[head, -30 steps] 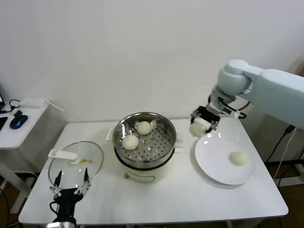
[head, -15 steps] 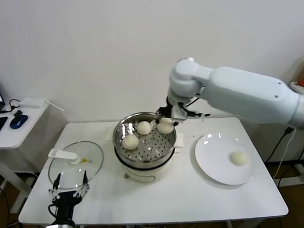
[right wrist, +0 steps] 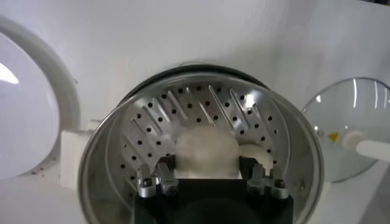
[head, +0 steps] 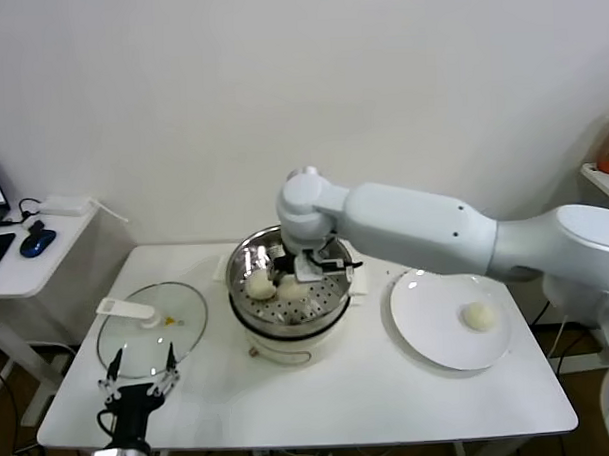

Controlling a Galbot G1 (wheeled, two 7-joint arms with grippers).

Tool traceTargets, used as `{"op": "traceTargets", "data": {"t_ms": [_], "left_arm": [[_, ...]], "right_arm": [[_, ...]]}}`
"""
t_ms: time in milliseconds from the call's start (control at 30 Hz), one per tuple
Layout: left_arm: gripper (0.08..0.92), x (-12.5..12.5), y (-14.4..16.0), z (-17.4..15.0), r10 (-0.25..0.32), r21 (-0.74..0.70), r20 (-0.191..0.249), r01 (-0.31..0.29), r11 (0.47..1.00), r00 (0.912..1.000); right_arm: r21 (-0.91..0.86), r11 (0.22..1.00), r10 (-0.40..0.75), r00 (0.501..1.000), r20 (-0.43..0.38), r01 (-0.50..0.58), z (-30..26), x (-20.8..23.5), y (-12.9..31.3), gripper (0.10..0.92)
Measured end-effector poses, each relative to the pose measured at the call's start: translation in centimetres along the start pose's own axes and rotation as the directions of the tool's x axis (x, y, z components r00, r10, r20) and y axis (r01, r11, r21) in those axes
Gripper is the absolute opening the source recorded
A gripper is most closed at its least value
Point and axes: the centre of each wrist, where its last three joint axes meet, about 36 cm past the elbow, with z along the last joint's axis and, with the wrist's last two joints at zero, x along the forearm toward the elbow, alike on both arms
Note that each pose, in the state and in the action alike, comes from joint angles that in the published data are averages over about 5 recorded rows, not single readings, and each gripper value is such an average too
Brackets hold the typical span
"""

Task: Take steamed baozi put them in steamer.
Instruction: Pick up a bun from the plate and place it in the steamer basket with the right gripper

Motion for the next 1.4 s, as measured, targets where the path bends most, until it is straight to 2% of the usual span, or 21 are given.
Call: {"op": "traceTargets", "data": {"t_ms": [300,933,1167,1400], "left_arm": [[0.823,0.0,-0.1,0.3,0.000,0.001,-0.006,0.000,1.000,1.0000],[0.823,-0.1,-0.1,0.4,-0.004,0.002,-0.007,0.004,1.000,1.0000],[0.823,-0.1,-0.1,0.5,-0.004,0.002,-0.009,0.004,1.000,1.0000],[0.823,0.0,-0.2,0.5,-0.003,0.002,-0.011,0.003,1.000,0.9999]], "right_arm": [[0.012,1.000,-0.007,1.000,0.030,0.007,-0.5,-2.1,-0.5,0.679],[0.024,1.000,-0.011,0.998,0.059,0.010,-1.1,-3.7,-1.0,0.686],[0.023,1.000,-0.002,0.998,0.069,0.000,-1.0,-3.9,-0.9,0.804],[0.017,1.000,0.006,0.998,0.070,-0.007,-0.5,-3.3,-0.7,0.823]]}}
